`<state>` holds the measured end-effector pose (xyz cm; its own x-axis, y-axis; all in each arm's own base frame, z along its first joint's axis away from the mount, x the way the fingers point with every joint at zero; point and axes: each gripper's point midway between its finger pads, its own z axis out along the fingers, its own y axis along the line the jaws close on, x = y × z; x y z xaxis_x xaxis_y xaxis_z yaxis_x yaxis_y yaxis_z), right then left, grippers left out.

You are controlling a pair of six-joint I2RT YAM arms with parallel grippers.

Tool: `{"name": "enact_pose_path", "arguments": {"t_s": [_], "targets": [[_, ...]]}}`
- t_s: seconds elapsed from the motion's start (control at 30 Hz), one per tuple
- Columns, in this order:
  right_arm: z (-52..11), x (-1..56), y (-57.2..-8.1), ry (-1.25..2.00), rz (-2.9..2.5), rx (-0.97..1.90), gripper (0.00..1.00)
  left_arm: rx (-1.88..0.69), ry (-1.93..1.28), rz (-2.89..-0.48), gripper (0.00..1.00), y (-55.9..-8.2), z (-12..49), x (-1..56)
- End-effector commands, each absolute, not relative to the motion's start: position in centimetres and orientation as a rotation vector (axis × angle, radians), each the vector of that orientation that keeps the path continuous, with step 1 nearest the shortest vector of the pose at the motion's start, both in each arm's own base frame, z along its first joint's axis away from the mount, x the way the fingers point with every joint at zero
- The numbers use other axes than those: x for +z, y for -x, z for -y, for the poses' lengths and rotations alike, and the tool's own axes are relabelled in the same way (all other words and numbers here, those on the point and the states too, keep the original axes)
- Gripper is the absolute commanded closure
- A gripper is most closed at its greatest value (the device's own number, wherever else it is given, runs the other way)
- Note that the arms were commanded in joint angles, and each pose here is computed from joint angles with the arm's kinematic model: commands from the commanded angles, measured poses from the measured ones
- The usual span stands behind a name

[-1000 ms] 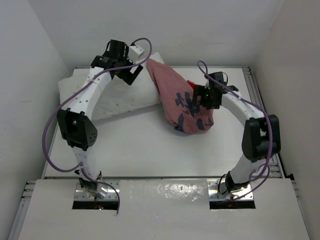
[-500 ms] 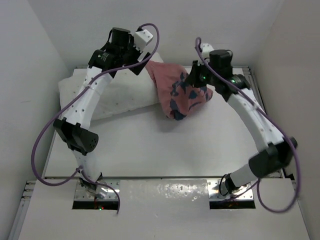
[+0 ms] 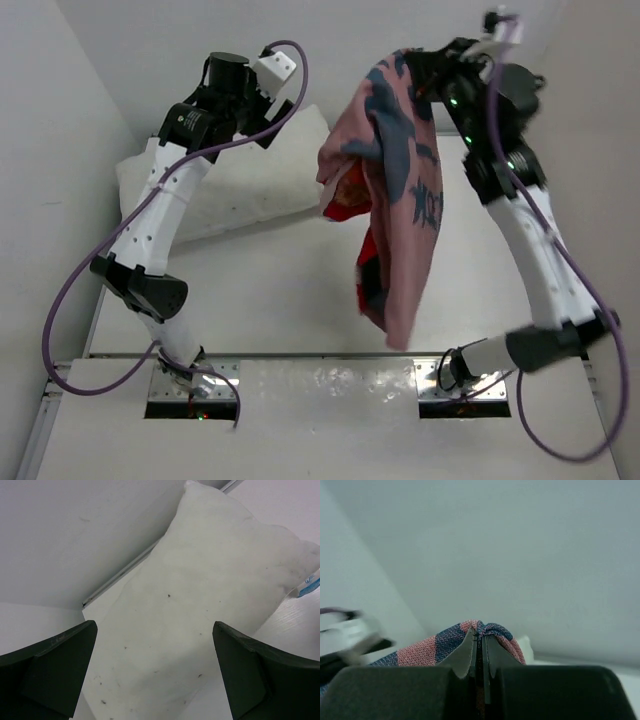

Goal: Put the pillow into the pillowcase

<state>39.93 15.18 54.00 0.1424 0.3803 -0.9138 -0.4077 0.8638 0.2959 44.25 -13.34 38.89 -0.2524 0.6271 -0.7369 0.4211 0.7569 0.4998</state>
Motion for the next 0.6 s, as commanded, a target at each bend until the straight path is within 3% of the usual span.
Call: {"name": "enact_pose_path", "arguments": {"t_s": [0.0, 0.1, 0.2, 0.23, 0.3, 0.33, 0.4, 0.43, 0.47, 0.5, 0.53, 0.57], "targets": [[-12.7, 40.7, -48.7, -0.224, -1.707, 0.387, 1.00, 0.259, -0.765, -1.843, 0.00, -43.6, 13.2, 40.7], [-11.1, 33.7, -52.8, -0.340, -1.902, 0.297, 1.00, 0.276, -0.765, -1.854, 0.00, -43.8, 13.0, 40.1], [-9.1, 26.8, -55.3, -0.381, -2.094, 0.202, 0.27, 0.289, -0.769, -1.867, 0.00, -44.0, 13.0, 39.5], [-8.6, 27.7, -55.8, -0.391, -2.099, 0.208, 0.06, 0.297, -0.765, -1.868, 0.00, -44.0, 13.0, 39.5], [-7.8, 24.3, -55.1, -0.393, -2.227, 0.160, 0.01, 0.300, -0.775, -1.873, 0.00, -44.0, 13.1, 39.2], [-8.0, 22.8, -54.4, -0.372, -2.266, 0.134, 0.01, 0.295, -0.779, -1.876, 0.00, -43.9, 13.2, 39.0], [-7.7, 26.1, -53.2, -0.281, -2.154, 0.090, 0.01, 0.290, -0.792, -1.886, 0.00, -44.2, 13.6, 38.4], [-8.5, 22.5, -51.3, -0.215, -2.215, 0.057, 0.01, 0.292, -0.800, -1.890, 0.00, -44.2, 13.7, 38.1], [-9.3, 26.8, -50.5, -0.153, -2.066, 0.113, 0.13, 0.289, -0.807, -1.888, 0.00, -44.2, 14.1, 38.0], [-9.9, 26.7, -49.5, -0.035, -2.046, 0.110, 0.47, 0.289, -0.812, -1.895, 0.00, -44.3, 14.4, 37.6], [-10.2, 23.4, -47.5, 0.022, -2.104, 0.114, 0.93, 0.288, -0.817, -1.902, 0.00, -44.3, 14.5, 37.3], [-10.9, 23.2, -46.5, 0.042, -2.088, 0.128, 1.00, 0.286, -0.826, -1.902, 0.00, -44.2, 14.9, 37.1]]}}
